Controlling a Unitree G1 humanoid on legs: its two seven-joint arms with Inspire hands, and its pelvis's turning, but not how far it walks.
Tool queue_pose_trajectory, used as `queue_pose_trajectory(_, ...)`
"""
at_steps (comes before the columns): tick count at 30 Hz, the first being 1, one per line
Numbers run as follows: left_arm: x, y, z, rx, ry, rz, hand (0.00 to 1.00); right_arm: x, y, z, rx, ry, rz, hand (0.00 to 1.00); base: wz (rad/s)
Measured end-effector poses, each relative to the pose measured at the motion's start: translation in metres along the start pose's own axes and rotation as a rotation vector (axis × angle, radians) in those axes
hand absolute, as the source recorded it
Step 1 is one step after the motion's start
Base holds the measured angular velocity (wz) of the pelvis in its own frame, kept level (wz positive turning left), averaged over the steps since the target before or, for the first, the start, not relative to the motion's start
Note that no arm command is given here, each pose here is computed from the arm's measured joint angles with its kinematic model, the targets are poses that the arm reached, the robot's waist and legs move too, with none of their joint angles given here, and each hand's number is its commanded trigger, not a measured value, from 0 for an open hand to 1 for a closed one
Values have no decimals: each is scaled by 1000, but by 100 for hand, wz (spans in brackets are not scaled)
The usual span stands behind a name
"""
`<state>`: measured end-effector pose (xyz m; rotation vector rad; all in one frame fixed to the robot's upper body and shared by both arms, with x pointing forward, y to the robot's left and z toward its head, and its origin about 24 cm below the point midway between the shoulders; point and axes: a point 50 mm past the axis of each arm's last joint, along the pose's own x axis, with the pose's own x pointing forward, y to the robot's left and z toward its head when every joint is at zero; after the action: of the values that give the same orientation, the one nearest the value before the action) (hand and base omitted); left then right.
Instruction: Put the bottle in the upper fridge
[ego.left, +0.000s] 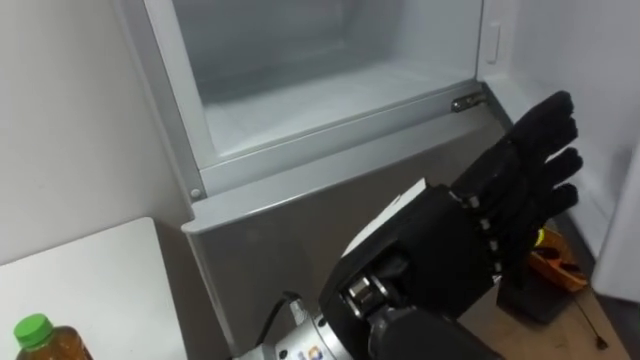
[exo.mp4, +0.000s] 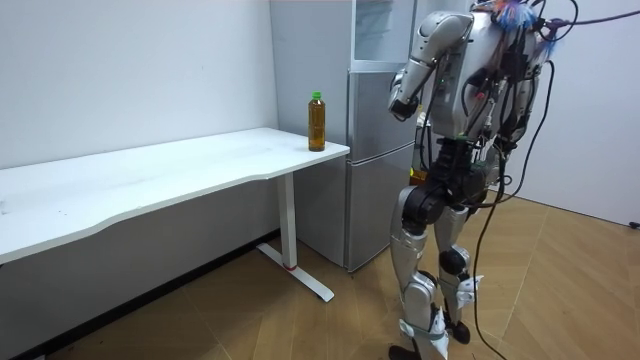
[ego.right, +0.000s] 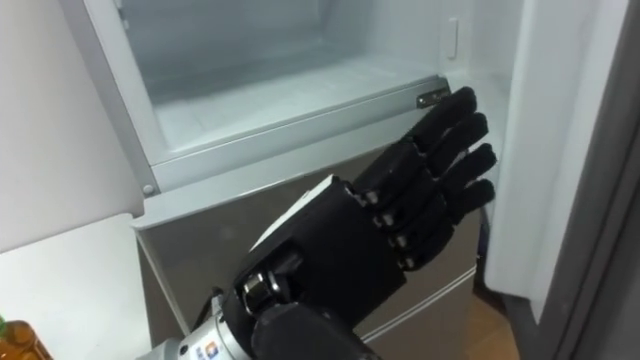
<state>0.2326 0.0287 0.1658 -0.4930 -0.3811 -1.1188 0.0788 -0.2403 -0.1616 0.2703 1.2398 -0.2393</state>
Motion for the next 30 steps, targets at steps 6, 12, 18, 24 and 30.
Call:
queue_pose_trajectory(6,-77,27,-87,-73,538,264,0,1,4,3,-31,-8,-2,0,12)
queue_pose_trajectory(12,-100,31,-95,-15,653,310,0,2,6,1,-37,0,11,0,15)
queue_pose_trajectory(18,-126,26,-108,-40,719,397,0,3,15,-6,-62,19,37,0,11)
queue_pose_trajectory(24,-167,31,-129,-105,828,571,0,4,22,-7,-128,31,72,0,12)
queue_pose_trajectory(30,-228,29,-143,-95,1024,757,0,3,24,-10,-151,34,94,0,18)
